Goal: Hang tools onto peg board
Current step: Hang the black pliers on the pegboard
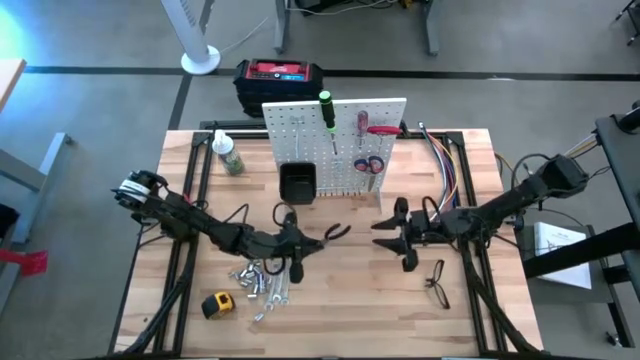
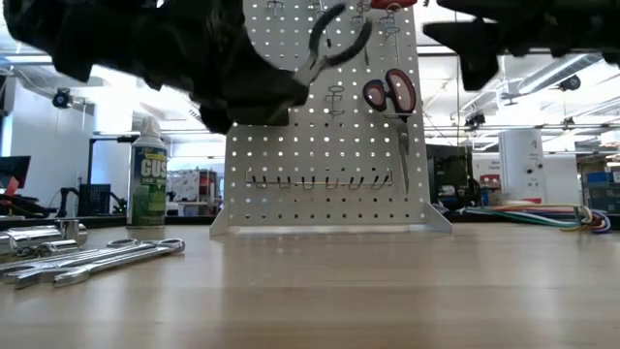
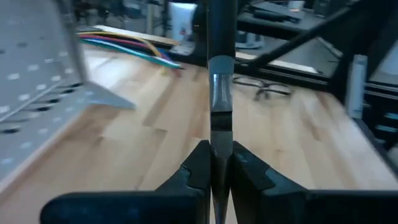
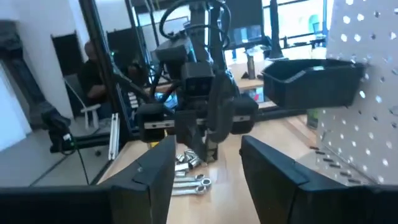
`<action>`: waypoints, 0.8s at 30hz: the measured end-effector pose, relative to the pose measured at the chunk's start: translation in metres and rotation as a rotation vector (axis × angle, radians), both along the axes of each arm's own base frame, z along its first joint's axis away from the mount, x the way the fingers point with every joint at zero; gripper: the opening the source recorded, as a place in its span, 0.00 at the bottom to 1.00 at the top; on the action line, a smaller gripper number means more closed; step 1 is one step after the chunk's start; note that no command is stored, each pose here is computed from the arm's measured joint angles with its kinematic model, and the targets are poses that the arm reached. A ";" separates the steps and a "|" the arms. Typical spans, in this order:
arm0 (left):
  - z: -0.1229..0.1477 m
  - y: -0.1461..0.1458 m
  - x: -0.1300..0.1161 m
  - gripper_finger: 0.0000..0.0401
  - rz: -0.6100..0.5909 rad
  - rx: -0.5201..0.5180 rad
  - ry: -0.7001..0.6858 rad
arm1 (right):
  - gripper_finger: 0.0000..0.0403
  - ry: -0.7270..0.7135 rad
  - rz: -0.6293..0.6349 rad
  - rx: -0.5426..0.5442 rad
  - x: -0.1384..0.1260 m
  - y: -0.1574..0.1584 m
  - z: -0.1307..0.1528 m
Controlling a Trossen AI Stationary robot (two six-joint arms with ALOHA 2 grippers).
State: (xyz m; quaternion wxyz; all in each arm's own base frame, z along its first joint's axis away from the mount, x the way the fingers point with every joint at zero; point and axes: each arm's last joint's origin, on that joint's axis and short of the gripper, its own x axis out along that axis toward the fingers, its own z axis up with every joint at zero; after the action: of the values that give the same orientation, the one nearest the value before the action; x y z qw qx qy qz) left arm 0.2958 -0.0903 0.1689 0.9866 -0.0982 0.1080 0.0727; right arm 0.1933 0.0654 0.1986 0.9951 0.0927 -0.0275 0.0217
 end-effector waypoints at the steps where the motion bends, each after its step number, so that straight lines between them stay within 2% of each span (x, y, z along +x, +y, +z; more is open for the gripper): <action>1: -0.001 0.001 -0.001 0.05 0.009 0.000 -0.004 | 0.42 -0.004 -0.004 0.009 -0.002 -0.001 -0.002; 5: 0.000 0.003 0.000 0.05 0.044 0.011 -0.014 | 0.43 0.014 -0.057 0.004 0.002 -0.001 -0.005; 12: 0.007 -0.003 0.020 0.05 0.027 0.073 -0.031 | 0.44 0.006 -0.070 -0.037 0.032 0.009 0.009; 17: 0.003 -0.009 0.034 0.06 0.018 0.109 -0.005 | 0.42 0.020 -0.057 -0.020 0.049 0.010 0.009; 21: 0.002 -0.011 0.042 0.06 0.017 0.127 -0.006 | 0.34 0.049 -0.069 0.010 0.053 0.007 0.002; 24: 0.004 -0.011 0.045 0.05 0.020 0.126 -0.012 | 0.21 0.056 -0.069 0.022 0.053 0.007 0.000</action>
State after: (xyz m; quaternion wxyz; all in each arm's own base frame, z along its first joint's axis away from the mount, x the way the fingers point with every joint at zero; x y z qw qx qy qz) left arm 0.3406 -0.1011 0.1725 0.9907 -0.0376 0.0962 0.0884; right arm 0.2466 0.0727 0.1983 0.9945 0.1033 -0.0030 -0.0155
